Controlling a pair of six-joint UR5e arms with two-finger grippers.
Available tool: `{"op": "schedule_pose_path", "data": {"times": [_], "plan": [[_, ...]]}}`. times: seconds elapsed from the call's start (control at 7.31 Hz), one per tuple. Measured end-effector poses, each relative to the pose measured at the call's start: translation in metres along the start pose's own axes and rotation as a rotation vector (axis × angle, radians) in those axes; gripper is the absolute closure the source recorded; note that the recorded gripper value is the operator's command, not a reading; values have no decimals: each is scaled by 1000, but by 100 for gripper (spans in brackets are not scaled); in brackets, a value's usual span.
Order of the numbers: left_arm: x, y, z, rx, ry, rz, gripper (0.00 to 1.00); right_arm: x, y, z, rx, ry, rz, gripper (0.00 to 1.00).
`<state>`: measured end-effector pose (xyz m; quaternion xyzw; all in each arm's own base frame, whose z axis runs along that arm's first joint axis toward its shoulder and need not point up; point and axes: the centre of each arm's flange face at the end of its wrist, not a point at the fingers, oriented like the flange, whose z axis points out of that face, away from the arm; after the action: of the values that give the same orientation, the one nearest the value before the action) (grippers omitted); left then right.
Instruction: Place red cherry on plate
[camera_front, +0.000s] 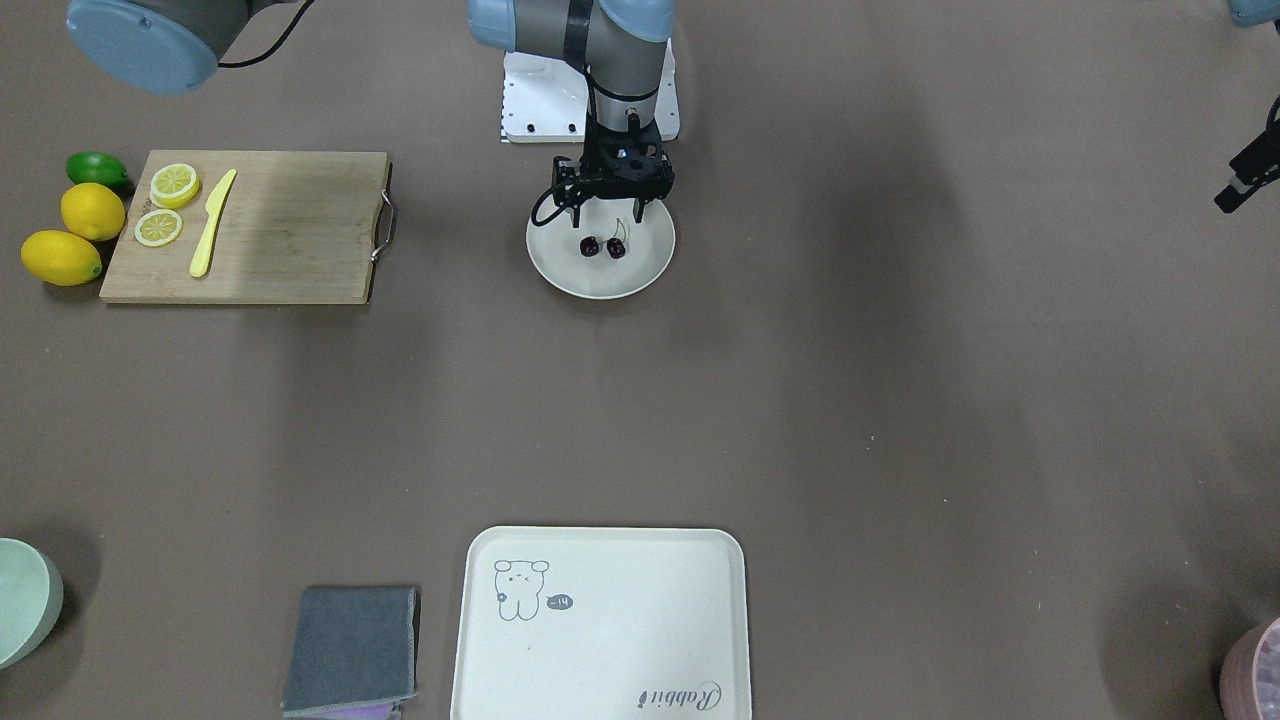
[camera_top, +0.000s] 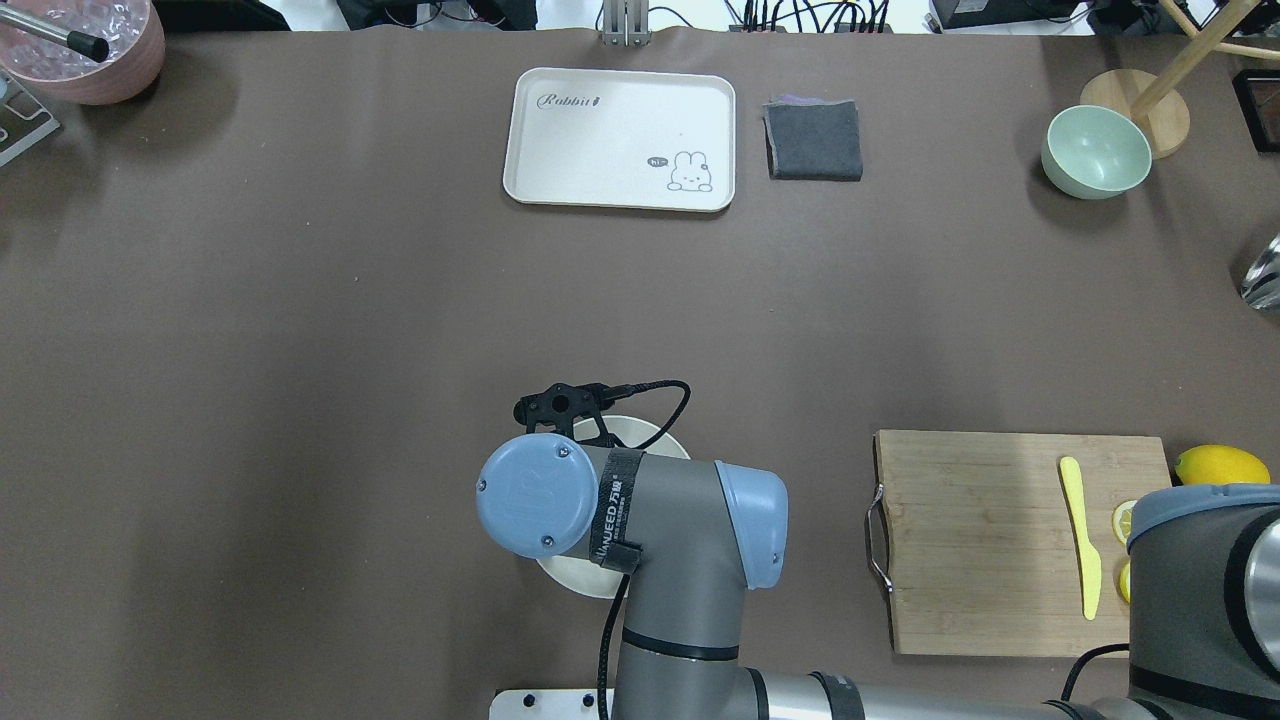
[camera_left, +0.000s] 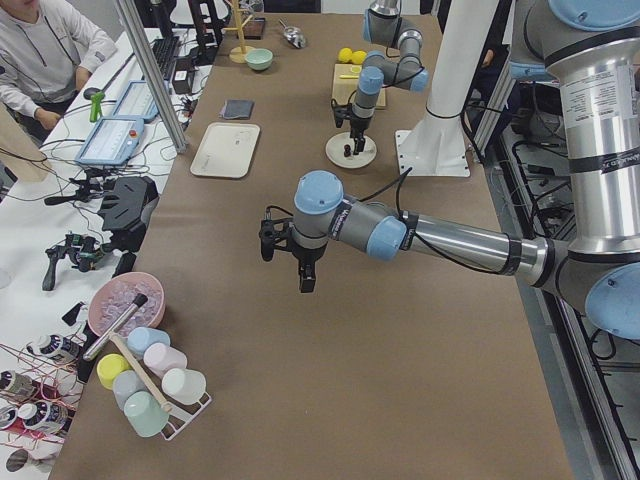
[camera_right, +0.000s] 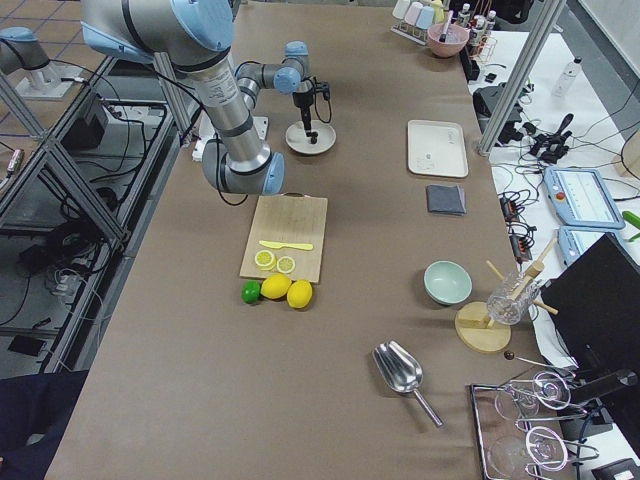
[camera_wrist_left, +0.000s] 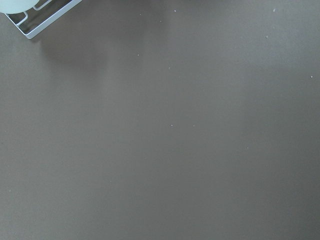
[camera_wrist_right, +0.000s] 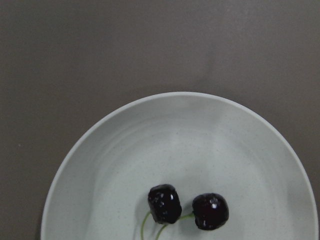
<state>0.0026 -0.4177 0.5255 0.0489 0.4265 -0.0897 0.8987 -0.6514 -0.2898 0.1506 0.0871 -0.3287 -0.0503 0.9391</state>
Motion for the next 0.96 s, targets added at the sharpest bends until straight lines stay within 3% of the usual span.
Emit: {"op": "schedule_pose_path", "data": {"times": [0.27,0.68,0.96], "plan": [[-1,0,1,-1,-2,-3,3,10,-8,-26,-5,-26,11,0],[-3,1,1,-3,-1,-9,3,67,-32,-113,-56,-42,1,0],[-1,1,0,0,1,-9,3,137,-61,-127,-72,-18,-23,0]]}}
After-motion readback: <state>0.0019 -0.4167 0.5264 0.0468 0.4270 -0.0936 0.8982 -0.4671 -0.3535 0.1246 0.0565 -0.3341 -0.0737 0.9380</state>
